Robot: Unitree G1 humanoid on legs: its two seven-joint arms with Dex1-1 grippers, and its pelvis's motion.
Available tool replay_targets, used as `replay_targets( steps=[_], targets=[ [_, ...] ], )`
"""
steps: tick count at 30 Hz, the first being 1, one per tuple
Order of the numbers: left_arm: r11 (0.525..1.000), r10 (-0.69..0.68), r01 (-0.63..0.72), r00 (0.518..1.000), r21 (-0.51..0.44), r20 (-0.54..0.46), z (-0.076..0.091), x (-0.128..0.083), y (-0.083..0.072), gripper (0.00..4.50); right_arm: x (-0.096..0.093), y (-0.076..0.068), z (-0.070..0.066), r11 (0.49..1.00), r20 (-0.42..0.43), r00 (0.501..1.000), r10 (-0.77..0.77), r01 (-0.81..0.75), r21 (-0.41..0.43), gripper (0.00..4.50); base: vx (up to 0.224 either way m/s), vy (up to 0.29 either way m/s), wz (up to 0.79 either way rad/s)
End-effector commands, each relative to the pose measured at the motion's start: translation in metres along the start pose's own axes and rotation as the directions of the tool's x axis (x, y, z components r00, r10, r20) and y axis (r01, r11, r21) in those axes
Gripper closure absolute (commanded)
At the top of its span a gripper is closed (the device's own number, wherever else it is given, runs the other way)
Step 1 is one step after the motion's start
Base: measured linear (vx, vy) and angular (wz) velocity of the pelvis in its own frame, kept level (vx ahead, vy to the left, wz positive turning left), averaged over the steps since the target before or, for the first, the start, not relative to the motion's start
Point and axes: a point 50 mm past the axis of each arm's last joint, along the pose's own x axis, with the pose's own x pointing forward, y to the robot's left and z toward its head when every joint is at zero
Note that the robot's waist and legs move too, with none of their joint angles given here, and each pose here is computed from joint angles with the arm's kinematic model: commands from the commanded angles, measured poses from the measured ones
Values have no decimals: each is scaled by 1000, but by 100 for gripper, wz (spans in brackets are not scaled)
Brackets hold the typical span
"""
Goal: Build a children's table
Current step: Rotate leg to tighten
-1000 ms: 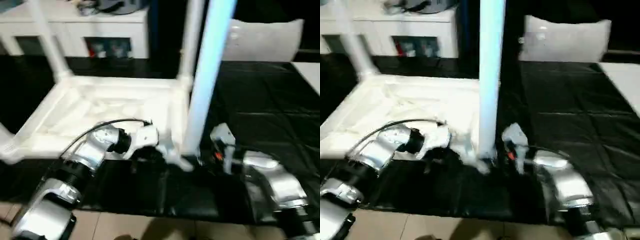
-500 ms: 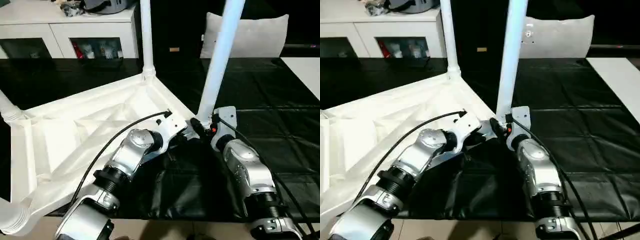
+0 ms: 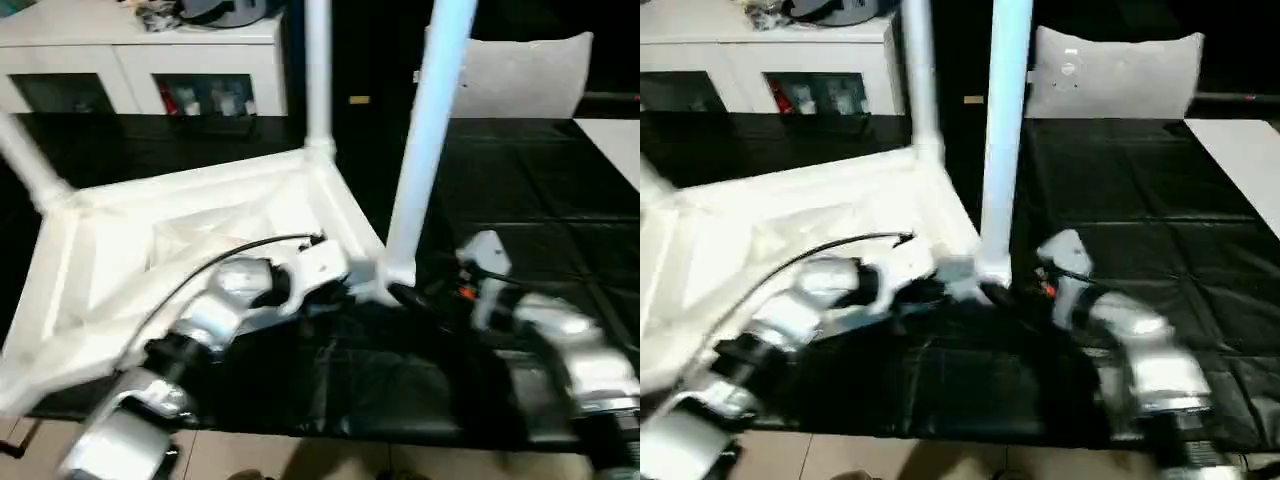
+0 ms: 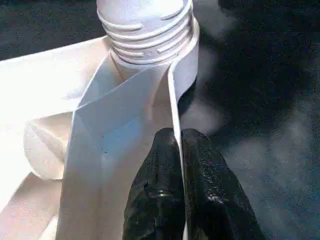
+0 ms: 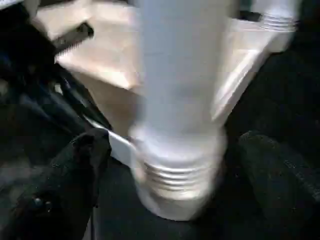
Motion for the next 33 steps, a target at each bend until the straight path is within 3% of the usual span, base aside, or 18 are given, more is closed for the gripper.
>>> replay_targets(
  steps=[1,9,19,29,33],
  targets=[
    [986,-132,132,991,100,-12,4,-2,-7,450,2,6,6,994,6,994,106,-105,-39,3,0,0,0],
    [937,-292,301,953,177,-76,0,-19,-7,450,5,17,5,940,-85,943,322,-329,-88,19,0,0,0],
    [904,-358,371,929,212,-98,-1,-20,-9,450,15,25,3,918,-84,919,385,-390,-65,96,0,0,0],
    [910,-350,361,932,201,-91,-2,-21,-7,450,17,29,2,913,-52,914,403,-405,-42,173,0,0,0],
    [955,-264,267,964,125,-40,-1,-17,-4,450,21,37,1,926,23,928,373,-373,55,178,0,0,0]
  ],
)
